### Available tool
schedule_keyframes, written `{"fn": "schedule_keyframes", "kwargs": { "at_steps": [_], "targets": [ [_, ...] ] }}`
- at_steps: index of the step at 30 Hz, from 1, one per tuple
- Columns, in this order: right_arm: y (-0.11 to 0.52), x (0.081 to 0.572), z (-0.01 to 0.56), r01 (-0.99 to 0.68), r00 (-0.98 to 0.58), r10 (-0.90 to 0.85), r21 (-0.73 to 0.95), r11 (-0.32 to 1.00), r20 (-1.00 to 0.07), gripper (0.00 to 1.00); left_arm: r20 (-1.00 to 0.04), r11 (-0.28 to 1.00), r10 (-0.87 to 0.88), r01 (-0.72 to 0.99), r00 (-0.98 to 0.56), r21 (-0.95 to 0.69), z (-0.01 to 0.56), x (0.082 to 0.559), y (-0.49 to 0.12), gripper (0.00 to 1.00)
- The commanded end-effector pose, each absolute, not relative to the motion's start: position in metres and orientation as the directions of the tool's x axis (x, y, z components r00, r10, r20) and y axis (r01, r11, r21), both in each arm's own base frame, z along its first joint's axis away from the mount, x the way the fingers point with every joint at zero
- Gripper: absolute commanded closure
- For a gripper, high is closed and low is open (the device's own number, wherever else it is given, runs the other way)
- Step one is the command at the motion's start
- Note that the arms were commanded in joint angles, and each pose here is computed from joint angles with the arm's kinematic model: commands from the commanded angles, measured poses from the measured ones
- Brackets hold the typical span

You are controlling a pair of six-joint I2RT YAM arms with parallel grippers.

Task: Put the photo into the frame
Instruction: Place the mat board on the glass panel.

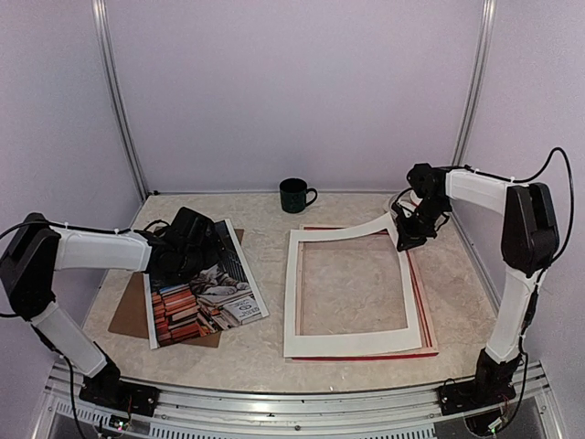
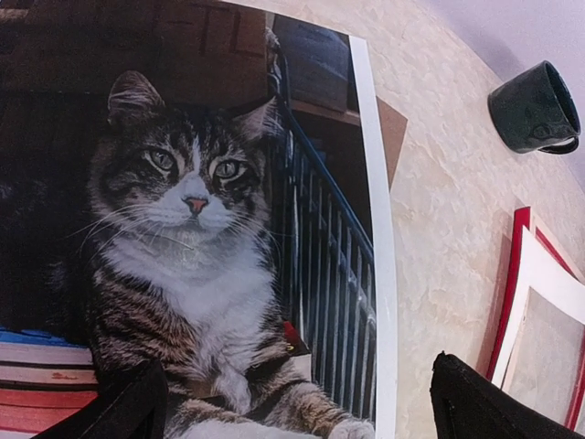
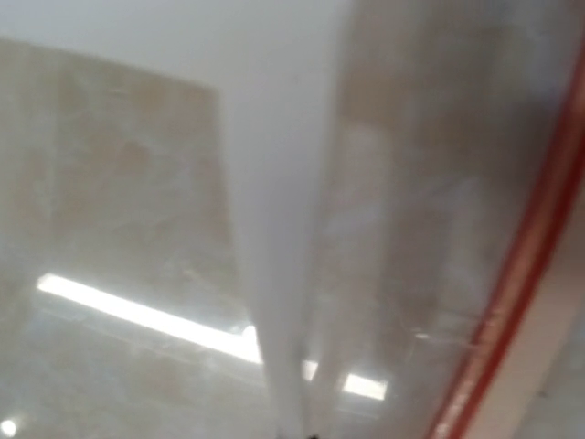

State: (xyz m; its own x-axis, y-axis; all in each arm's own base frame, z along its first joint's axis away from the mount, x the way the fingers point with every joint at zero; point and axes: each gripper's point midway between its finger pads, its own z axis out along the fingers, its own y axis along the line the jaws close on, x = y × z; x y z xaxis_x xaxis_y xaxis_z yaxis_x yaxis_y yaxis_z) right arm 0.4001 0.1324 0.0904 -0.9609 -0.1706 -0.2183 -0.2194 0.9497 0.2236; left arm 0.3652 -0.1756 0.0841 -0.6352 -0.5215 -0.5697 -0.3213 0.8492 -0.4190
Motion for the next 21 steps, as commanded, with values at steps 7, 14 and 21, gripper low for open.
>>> {"fn": "schedule_keyframes", "kwargs": {
  "at_steps": [7, 14, 21],
  "targets": [
    [0.096, 0.414, 0.08, -0.182, -0.966, -0.154, 0.124, 0.975, -0.208, 0.92, -0.589, 0.857, -0.509, -0.303, -0.627, -0.417, 0.089, 0.371, -0.186, 0.01],
    [0.106, 0.42, 0.08, -0.198, -0.963, -0.159, 0.173, 0.965, -0.216, 0.88, -0.59, 0.858, -0.507, -0.301, -0.628, -0.417, 0.088, 0.37, -0.188, 0.01],
    [0.119, 0.414, 0.072, -0.216, -0.964, -0.174, 0.213, 0.953, -0.199, 0.84, -0.588, 0.859, -0.505, -0.299, -0.632, -0.416, 0.086, 0.369, -0.191, 0.01]
  ]
}}
